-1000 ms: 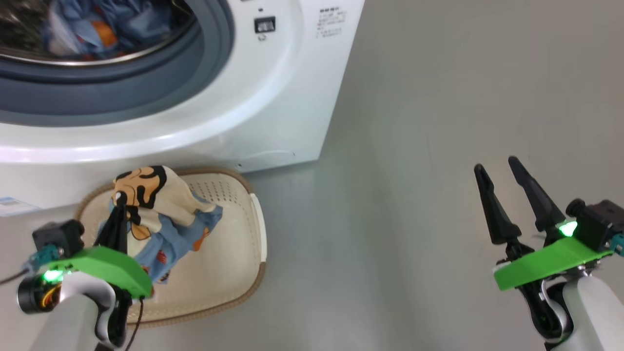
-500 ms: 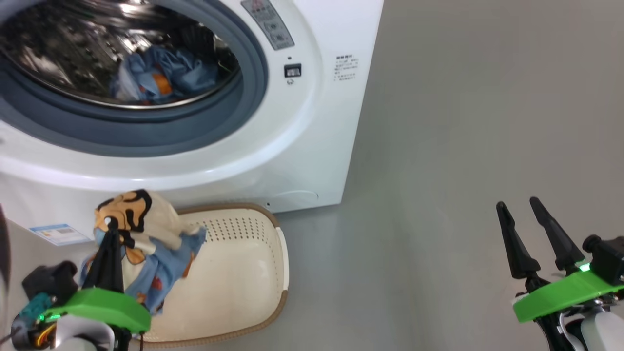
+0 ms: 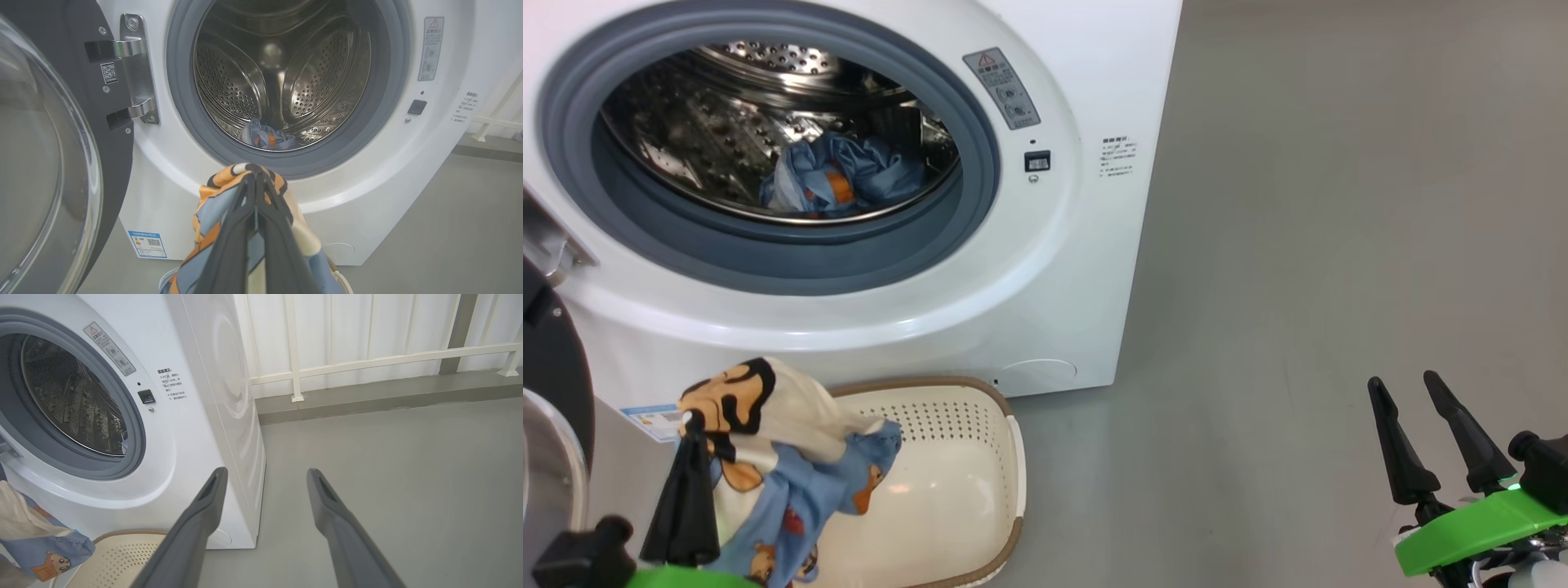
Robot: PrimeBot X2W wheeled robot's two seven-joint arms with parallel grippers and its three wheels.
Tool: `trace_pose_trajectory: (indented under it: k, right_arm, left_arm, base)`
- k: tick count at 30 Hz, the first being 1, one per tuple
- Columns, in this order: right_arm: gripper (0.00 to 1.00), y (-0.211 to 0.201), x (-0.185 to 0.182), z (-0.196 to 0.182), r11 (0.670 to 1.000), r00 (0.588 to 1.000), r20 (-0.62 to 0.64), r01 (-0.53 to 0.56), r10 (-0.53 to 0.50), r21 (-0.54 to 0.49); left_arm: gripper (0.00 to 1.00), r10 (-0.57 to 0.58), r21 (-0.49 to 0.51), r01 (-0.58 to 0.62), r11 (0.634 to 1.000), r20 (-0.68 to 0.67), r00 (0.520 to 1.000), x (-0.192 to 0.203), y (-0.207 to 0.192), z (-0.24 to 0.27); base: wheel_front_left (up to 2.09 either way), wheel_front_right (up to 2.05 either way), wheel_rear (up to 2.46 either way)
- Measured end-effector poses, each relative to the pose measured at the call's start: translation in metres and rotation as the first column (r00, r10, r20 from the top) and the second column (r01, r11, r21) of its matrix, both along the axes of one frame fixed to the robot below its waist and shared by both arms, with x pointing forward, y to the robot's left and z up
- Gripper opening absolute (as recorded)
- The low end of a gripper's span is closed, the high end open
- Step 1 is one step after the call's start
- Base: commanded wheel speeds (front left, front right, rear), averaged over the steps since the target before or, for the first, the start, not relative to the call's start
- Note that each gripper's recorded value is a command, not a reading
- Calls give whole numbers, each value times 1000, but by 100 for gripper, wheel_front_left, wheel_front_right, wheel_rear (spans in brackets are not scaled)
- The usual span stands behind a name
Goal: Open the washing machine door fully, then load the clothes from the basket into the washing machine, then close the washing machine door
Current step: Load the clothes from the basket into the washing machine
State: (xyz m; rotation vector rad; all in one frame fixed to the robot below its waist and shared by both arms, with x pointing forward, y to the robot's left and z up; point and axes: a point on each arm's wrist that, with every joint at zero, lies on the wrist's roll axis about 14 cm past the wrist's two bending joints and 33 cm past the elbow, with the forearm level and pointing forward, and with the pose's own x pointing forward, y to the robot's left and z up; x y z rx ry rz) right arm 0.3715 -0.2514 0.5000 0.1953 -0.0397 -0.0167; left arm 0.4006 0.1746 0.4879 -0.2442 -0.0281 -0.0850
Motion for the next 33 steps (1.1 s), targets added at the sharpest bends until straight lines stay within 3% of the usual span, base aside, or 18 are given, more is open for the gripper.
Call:
trace_pose_trajectory:
  k: [9, 22, 33]
  right_arm:
    - [100, 0, -5, -3, 1000, 1000, -8, 1, -1, -5]
    - [100, -5, -5, -9, 1000, 999, -30, 14, -14, -8]
    - [100, -3, 9, -16, 1000, 999, -44, 13, -13, -2]
  left_arm:
    - [0, 37, -6, -36, 999, 25, 999, -25, 7, 8]
    - [0, 33, -23, -33, 999, 23, 999, -19, 1, 6]
    - [0, -16, -53, 22, 998, 116, 993, 34, -22, 30]
  base:
    - [0, 0, 0]
    - [0, 0, 0]
    - [0, 0, 0]
